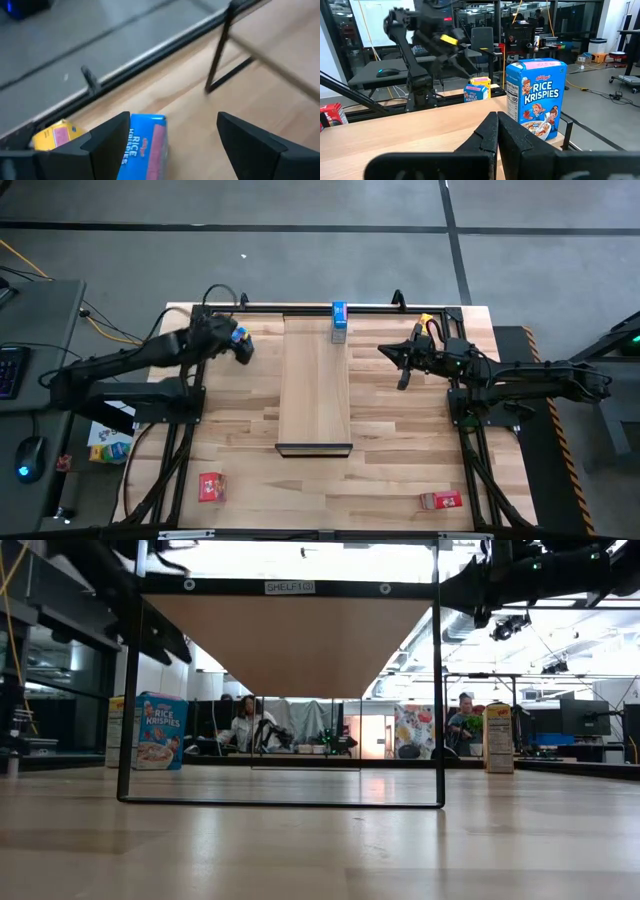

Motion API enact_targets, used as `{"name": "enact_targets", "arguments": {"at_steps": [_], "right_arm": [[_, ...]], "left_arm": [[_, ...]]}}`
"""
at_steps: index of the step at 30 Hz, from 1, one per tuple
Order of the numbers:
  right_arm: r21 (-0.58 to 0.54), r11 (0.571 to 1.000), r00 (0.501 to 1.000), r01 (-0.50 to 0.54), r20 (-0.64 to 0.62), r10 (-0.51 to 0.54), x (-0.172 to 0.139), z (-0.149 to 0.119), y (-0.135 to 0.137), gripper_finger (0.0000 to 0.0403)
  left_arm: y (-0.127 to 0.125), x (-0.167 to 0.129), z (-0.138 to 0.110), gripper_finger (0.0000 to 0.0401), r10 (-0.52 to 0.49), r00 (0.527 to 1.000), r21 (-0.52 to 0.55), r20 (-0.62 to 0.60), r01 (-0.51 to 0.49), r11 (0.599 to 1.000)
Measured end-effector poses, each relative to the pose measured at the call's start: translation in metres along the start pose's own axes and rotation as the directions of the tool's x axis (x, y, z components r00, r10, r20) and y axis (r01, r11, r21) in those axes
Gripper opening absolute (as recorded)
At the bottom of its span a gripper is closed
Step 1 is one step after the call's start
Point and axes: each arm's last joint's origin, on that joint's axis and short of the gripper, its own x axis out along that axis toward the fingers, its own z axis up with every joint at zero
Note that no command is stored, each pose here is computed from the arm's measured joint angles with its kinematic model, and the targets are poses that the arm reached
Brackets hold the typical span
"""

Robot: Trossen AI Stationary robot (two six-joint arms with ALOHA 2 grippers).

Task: Stack cereal on shelf
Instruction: Put the blue cereal box on the shelf

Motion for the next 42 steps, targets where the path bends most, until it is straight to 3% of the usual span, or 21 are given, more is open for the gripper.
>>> {"name": "enact_targets", "arguments": {"at_steps": [9, 22, 32, 42], "right_arm": [[-0.002, 1.000, 1.000, 0.001, -0.016, -0.001, 0.000, -0.002, 0.000, 0.0000], [-0.002, 1.000, 1.000, 0.001, -0.016, -0.001, 0.000, -0.002, 0.000, 0.0000], [-0.002, 1.000, 1.000, 0.001, -0.019, -0.001, 0.000, -0.002, 0.000, 0.0000], [0.000, 1.000, 1.000, 0.001, -0.027, -0.001, 0.000, -0.003, 0.000, 0.0000]], "left_arm": [[0.013, 0.037, 0.018, 0.0291, 0.068, 0.947, 0.002, -0.315, -0.071, 0.997], [0.022, 0.065, 0.011, 0.0291, 0.017, 0.874, -0.015, -0.485, -0.028, 1.000], [0.017, 0.086, 0.003, 0.0291, 0.038, 0.824, 0.029, -0.565, -0.026, 0.999], [0.015, 0.091, 0.000, 0.0291, 0.043, 0.810, 0.044, -0.585, -0.021, 0.999]]}}
